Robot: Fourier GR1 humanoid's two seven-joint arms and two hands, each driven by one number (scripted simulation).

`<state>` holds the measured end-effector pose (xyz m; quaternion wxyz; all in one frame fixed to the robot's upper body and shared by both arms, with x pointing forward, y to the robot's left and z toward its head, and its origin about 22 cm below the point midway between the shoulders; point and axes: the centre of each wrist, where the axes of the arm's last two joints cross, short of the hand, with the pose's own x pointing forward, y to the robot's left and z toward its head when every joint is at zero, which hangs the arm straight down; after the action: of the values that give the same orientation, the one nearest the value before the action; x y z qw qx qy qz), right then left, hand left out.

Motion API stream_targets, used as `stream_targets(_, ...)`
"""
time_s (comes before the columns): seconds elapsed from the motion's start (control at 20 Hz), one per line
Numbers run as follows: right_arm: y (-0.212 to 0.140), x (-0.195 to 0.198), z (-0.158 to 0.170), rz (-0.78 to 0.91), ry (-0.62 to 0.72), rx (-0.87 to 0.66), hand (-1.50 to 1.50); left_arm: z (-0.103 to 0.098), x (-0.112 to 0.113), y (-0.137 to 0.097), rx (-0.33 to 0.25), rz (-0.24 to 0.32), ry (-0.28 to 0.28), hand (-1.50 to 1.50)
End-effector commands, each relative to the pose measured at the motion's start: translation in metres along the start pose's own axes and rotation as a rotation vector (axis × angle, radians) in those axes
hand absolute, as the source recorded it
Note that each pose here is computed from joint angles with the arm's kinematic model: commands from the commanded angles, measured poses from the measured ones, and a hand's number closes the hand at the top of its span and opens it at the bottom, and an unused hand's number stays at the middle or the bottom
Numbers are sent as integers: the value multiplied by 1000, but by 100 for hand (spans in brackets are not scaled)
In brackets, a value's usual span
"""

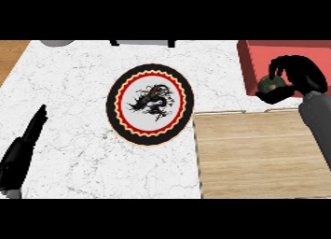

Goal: Pick the squash from the tray and place it in the plate

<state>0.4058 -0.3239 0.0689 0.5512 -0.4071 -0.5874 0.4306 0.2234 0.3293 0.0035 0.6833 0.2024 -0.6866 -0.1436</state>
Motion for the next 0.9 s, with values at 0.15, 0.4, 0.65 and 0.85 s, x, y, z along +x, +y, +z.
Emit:
stream_targets(0.15,-25,39,-10,-64,-288,-243,150,2,-12,8,29,2,49,0)
stream_targets(0.4,-52,89,-12,-230,-467,-175,150,8,-8,16,27,-2,44,0)
stream_targets(0.65,-64,151,-2,-253,-550,-123,150,1,-7,0,34,-8,47,0)
stream_targets(0.85,-48,189,9,-314,-551,-84,150,9,-17,10,29,9,41,0)
